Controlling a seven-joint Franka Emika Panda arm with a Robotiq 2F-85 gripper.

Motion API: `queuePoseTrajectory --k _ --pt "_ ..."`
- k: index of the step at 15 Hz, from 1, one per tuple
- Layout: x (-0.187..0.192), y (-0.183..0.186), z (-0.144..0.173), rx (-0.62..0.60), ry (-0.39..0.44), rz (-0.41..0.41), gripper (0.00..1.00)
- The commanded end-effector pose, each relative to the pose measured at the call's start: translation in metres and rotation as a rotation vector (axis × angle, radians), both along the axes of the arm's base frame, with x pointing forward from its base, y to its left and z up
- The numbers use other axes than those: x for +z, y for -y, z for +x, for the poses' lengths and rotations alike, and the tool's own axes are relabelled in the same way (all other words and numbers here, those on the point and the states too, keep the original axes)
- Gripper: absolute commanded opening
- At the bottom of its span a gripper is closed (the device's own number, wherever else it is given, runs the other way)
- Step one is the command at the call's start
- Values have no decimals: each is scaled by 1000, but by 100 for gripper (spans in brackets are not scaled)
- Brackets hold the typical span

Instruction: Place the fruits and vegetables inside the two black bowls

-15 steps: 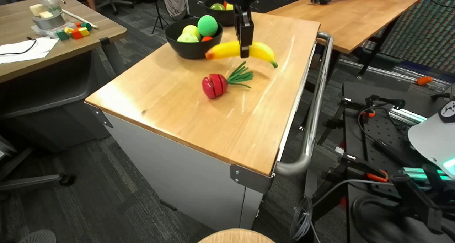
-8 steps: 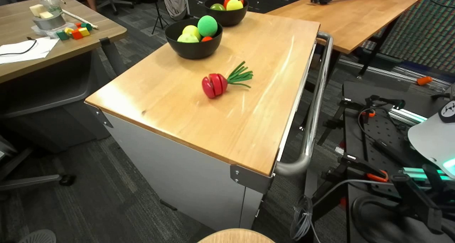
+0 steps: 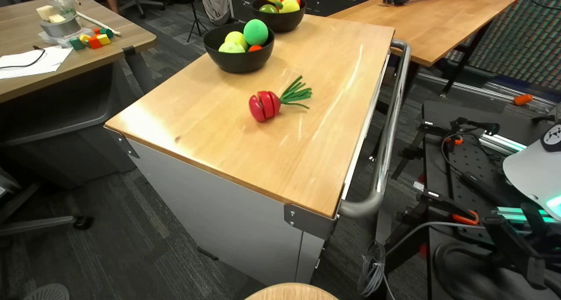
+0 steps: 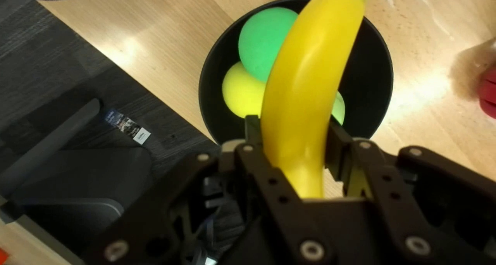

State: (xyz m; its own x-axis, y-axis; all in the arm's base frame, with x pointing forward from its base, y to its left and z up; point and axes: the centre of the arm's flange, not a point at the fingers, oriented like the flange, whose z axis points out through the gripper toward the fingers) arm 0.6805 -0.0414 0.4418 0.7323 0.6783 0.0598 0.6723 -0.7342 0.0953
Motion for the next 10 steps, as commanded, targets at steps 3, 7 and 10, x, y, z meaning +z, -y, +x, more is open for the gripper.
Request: queuePoseTrajectory --k 3,7,10 --pt "-3 0 47 1 -137 117 15" --pt "-13 -12 48 6 -184 137 15" --pt "-31 -14 50 -9 -141 129 15"
